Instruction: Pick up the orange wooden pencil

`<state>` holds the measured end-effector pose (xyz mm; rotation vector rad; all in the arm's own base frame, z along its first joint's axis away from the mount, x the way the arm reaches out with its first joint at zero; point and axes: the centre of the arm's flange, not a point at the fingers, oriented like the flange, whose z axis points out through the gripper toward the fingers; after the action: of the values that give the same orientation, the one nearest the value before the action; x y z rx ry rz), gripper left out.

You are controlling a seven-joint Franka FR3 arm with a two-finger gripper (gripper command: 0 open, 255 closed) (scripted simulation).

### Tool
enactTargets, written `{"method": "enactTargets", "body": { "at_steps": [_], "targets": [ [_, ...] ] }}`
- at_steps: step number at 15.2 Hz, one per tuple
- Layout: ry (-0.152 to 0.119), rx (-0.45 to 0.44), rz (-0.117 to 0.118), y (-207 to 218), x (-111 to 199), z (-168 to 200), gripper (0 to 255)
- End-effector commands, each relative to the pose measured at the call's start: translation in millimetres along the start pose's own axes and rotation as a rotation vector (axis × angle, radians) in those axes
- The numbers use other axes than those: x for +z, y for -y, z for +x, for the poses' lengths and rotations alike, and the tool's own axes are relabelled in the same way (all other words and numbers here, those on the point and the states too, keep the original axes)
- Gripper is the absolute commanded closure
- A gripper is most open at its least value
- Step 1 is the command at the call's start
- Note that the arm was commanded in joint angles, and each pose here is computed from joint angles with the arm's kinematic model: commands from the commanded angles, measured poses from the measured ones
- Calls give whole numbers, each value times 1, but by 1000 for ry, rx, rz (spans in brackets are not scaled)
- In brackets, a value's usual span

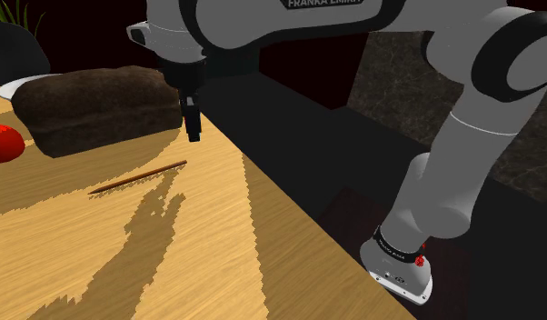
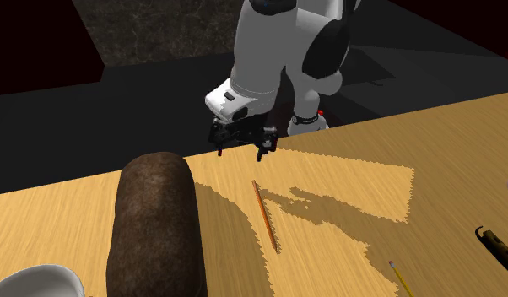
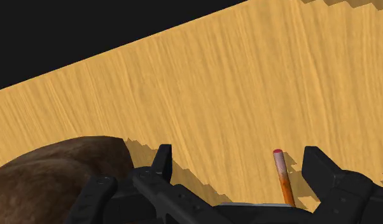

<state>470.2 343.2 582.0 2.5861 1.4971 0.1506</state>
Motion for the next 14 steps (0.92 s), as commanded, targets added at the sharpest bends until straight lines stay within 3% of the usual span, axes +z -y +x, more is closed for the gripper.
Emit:
{"method": "enactTargets", "body": {
  "at_steps": [1,7,14],
  "targets": [
    [-8,-76,-14,15,2,23,0],
    [-29,-290,-52,66,6,78,0],
    [-29,-290,-52,72,43,78,0]
  ]
}}
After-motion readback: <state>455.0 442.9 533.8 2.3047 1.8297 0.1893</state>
